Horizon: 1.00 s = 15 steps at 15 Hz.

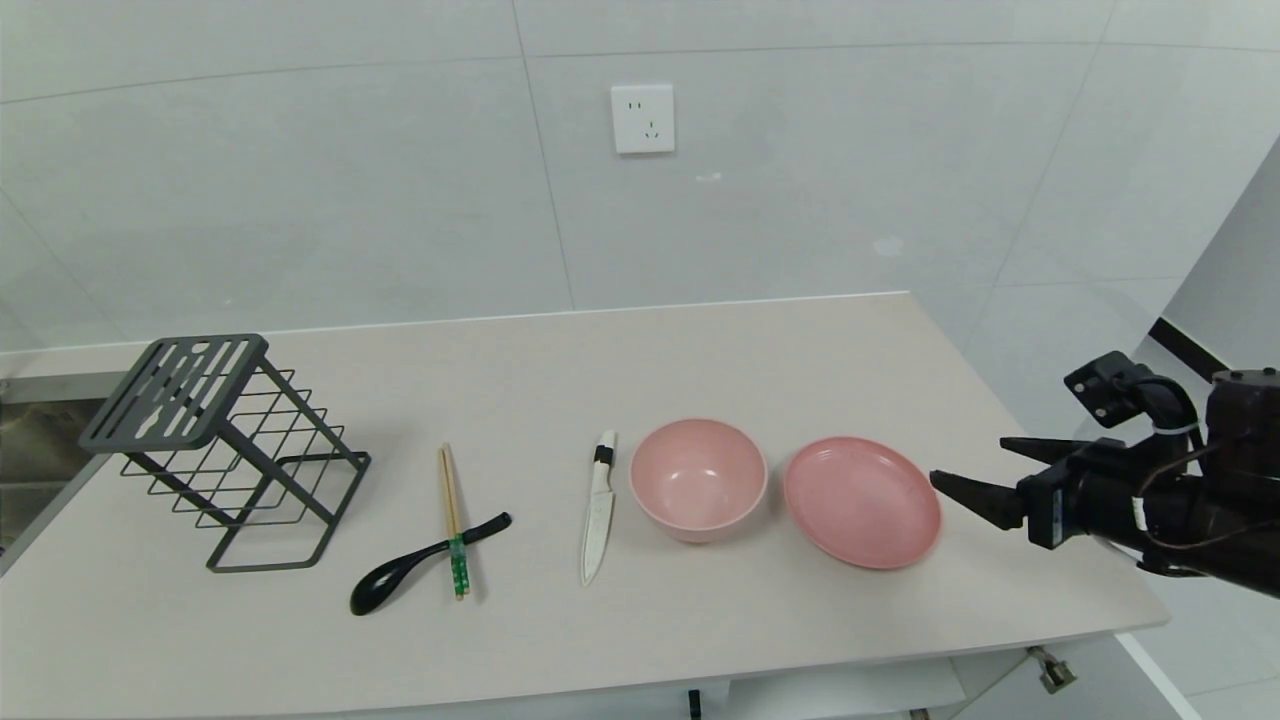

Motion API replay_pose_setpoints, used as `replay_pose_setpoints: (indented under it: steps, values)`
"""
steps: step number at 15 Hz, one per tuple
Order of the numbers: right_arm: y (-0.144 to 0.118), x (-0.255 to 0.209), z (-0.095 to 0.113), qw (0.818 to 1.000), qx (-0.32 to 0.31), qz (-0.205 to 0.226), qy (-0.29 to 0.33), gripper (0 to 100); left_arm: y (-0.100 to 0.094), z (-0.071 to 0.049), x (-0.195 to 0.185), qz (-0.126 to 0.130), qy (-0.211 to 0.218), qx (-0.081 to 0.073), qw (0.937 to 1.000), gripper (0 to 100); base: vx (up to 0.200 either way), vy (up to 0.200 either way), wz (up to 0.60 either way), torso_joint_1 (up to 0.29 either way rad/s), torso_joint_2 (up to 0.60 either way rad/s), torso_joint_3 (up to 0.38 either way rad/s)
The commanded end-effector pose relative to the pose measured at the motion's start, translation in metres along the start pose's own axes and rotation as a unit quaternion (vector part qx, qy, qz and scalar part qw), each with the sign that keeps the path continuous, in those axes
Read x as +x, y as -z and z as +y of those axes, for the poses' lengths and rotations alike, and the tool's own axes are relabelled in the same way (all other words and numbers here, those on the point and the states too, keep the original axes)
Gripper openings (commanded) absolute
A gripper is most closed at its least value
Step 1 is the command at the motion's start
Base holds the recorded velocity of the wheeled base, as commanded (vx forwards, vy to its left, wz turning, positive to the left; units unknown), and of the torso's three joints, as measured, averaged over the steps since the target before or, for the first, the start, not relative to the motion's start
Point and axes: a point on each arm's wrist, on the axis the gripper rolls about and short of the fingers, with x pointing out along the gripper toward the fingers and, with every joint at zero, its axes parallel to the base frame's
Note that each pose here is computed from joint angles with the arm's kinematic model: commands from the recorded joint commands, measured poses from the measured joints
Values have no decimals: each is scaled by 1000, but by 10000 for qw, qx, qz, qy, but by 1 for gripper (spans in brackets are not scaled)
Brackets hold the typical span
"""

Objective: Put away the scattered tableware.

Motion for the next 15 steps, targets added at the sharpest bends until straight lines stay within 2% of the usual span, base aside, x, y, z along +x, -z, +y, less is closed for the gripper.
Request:
replay_pose_setpoints:
  steps: [1, 4, 9, 15]
  values:
    - [11, 26, -9, 9998, 123, 167, 72, 100, 0, 0, 0, 4, -3, -5, 10000, 100, 0, 0, 0, 0, 0, 0]
    - [25, 42, -13, 9988, 267, 408, 65, 100, 0, 0, 0, 4, -3, -5, 10000, 100, 0, 0, 0, 0, 0, 0]
    - [49, 82, -37, 9983, 296, 366, 334, 100, 0, 0, 0, 4, -3, -5, 10000, 100, 0, 0, 0, 0, 0, 0]
    - [74, 103, -41, 9979, 323, 474, 314, 100, 0, 0, 0, 4, -3, -13, 10000, 100, 0, 0, 0, 0, 0, 0]
